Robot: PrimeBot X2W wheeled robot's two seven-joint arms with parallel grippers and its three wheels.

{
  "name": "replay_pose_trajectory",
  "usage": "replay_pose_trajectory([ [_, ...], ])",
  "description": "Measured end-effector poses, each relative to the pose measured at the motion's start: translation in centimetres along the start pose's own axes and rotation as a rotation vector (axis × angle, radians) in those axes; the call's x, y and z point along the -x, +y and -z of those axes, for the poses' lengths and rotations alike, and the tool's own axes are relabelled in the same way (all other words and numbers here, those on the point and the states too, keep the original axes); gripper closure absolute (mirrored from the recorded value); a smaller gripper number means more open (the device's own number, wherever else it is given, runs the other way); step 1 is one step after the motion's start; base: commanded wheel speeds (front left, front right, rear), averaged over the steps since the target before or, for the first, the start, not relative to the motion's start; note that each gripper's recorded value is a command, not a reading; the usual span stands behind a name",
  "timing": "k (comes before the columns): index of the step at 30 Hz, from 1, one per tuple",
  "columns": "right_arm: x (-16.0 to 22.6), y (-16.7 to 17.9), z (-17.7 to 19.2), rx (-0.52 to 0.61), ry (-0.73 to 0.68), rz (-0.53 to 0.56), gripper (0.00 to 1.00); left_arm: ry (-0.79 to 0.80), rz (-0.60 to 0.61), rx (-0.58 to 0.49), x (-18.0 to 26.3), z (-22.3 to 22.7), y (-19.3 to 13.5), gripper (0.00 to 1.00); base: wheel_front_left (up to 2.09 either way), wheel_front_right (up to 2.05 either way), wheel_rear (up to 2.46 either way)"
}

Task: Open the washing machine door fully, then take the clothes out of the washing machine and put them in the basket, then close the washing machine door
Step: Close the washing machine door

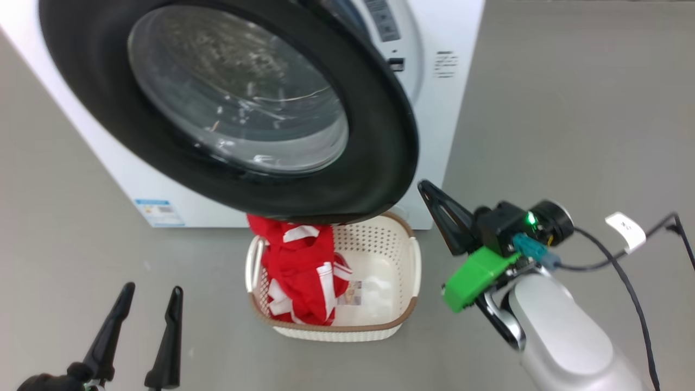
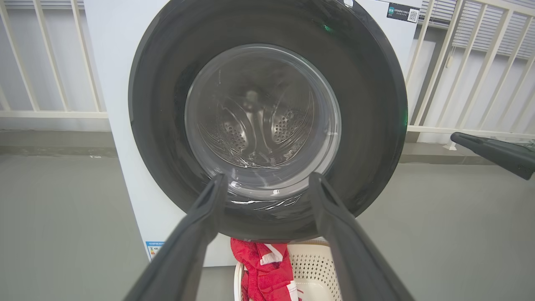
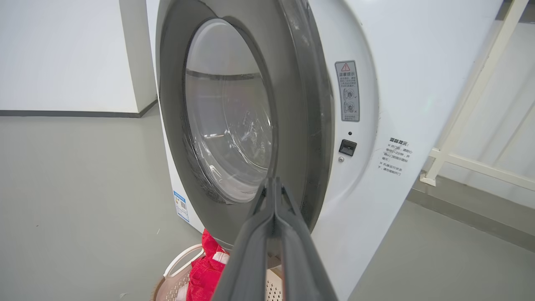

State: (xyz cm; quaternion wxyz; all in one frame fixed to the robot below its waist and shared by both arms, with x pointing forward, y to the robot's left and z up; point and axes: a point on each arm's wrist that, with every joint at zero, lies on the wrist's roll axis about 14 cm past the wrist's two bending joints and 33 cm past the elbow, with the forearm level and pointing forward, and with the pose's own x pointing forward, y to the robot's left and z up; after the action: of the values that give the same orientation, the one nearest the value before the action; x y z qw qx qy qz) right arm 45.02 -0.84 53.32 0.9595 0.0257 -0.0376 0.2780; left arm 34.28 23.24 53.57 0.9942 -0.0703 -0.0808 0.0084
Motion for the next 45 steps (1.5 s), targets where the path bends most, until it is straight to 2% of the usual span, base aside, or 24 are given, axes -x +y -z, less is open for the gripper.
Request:
replay_pose_trajectory([
  [7,-3.5,2.0,-0.3,-0.010,0.004,-0.088,1.00,0.010,-0.041,-0.004,0.3,0.1,1.4,0.00,0.00,0.00,0.00],
  [16,-7.1,1.7,-0.6,0.003,0.006,-0.112,1.00,0.023,-0.072,-0.011,-0.1,0.4,2.5,0.00,0.00,0.00,0.00],
  [30,-10.9,-1.1,0.6,-0.048,0.034,-0.067,1.00,0.051,-0.068,-0.006,-2.0,1.6,2.6,0.00,0.00,0.00,0.00],
  [45,-14.7,-3.5,1.0,-0.012,0.048,-0.041,1.00,0.093,-0.104,-0.016,-3.4,3.3,3.9,0.00,0.00,0.00,0.00],
])
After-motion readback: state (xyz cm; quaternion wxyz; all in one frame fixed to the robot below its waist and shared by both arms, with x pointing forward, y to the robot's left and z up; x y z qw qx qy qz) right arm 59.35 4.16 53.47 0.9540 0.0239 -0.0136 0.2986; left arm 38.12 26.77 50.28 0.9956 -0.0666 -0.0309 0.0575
